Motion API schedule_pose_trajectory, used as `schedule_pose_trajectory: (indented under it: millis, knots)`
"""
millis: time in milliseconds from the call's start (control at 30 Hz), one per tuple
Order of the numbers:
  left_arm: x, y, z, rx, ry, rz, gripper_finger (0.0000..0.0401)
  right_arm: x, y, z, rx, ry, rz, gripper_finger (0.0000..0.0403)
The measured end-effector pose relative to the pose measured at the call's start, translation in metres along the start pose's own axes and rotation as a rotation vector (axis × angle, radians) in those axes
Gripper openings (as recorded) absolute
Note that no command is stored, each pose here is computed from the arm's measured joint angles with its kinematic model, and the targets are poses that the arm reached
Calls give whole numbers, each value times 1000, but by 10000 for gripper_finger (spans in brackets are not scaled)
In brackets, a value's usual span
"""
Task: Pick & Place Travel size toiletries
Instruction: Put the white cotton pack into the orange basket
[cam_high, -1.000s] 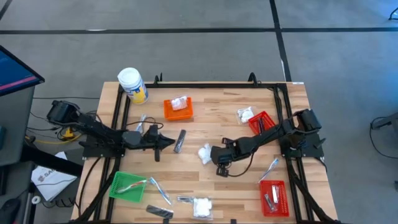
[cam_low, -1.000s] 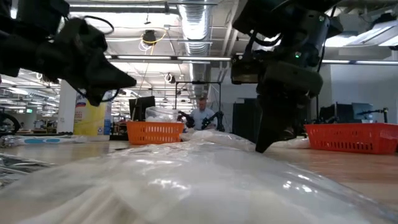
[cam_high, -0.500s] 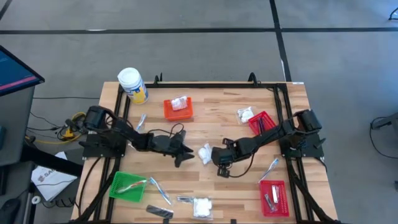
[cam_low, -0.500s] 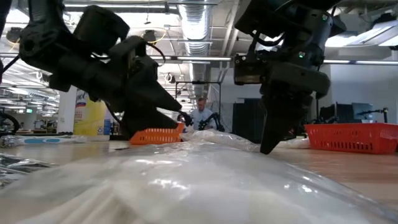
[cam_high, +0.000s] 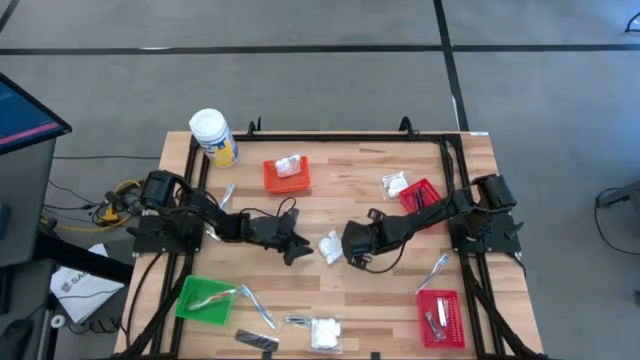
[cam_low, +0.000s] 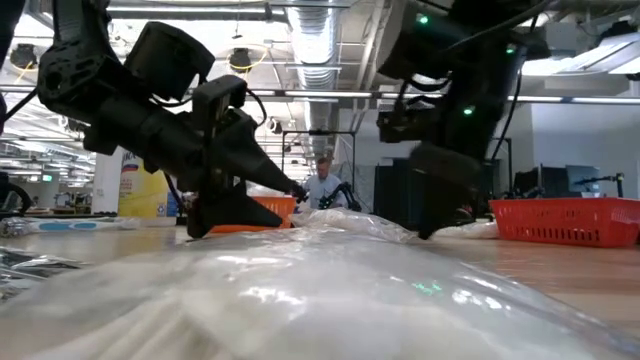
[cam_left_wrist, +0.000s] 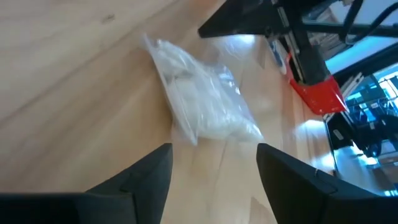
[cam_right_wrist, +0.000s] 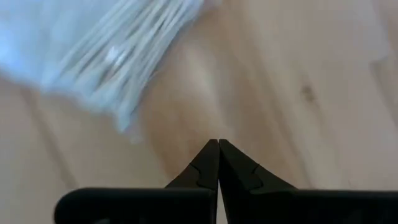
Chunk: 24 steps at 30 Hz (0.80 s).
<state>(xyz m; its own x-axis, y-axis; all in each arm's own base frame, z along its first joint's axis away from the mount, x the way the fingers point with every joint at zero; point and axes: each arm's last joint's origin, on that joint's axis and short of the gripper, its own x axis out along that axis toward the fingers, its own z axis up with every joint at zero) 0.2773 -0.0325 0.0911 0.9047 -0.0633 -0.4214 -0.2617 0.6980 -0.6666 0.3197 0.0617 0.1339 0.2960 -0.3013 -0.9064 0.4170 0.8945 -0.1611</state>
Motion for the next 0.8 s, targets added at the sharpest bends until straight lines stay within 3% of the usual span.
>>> schedule_pose_trajectory:
  millis: [267,800]
  knots:
    - [3,-1,3,-1,10,-6,227,0,6,23,1,-189,104,0]
    - [11,-6,6,4,57,18,227,-2,10,27,61,-232,156,0]
